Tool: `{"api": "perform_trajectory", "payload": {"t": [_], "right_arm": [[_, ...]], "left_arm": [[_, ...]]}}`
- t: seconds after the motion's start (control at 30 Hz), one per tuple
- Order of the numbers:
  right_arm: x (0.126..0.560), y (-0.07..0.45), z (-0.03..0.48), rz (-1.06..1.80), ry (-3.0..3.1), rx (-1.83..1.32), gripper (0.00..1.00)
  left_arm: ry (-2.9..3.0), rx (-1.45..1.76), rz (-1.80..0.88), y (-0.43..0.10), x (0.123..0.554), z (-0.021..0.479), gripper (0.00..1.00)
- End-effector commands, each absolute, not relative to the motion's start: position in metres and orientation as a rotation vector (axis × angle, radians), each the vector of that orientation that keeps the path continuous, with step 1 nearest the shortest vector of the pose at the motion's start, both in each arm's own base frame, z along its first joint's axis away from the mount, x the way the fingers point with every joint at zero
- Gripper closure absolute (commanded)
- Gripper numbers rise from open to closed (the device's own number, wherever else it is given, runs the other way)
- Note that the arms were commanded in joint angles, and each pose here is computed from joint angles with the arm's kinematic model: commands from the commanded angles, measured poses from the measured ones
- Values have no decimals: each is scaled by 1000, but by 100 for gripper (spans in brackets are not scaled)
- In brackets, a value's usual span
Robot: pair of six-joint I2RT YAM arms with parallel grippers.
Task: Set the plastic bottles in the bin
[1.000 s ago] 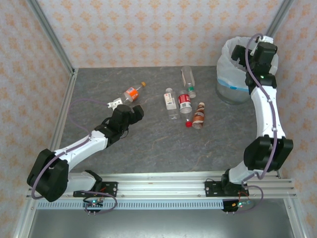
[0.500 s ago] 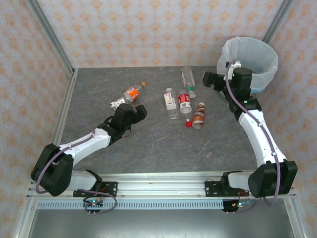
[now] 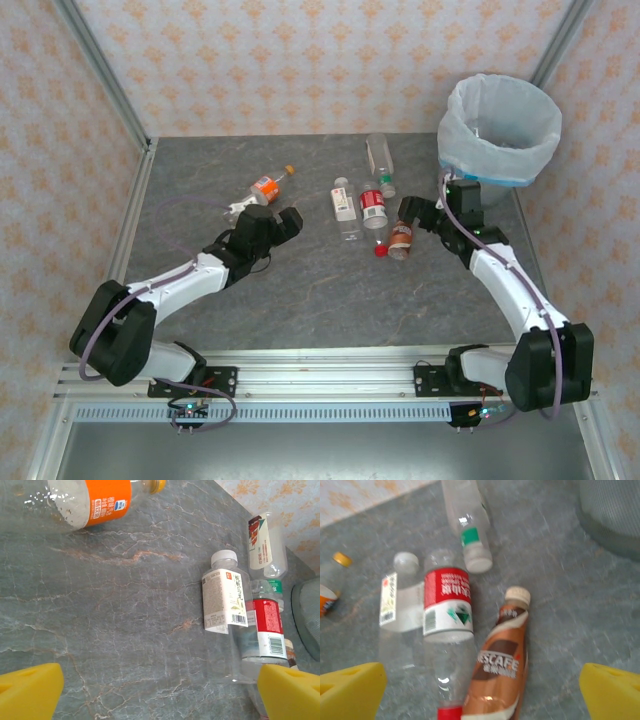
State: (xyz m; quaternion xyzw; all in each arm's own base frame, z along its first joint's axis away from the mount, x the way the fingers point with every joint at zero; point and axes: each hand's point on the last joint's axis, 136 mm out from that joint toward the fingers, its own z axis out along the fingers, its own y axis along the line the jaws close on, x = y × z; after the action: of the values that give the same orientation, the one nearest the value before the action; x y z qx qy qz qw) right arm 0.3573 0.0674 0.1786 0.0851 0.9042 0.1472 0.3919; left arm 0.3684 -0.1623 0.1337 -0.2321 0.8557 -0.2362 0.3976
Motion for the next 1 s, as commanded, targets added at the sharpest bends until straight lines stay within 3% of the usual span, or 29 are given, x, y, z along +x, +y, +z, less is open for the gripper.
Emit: {"api": "perform_trajectory", "payload": {"t": [0.0,0.3,0.97], "right_arm": [[347,61,152,314,2400,270,1],[367,82,109,434,2510,447,1],[372,65,59,46,2615,542,0]], "left_arm": [[2102,-626,-652,-170,375,155,0],[2093,-636,-615,-169,375,158,0],[2096,-644,-561,-159,369,151,0]]}}
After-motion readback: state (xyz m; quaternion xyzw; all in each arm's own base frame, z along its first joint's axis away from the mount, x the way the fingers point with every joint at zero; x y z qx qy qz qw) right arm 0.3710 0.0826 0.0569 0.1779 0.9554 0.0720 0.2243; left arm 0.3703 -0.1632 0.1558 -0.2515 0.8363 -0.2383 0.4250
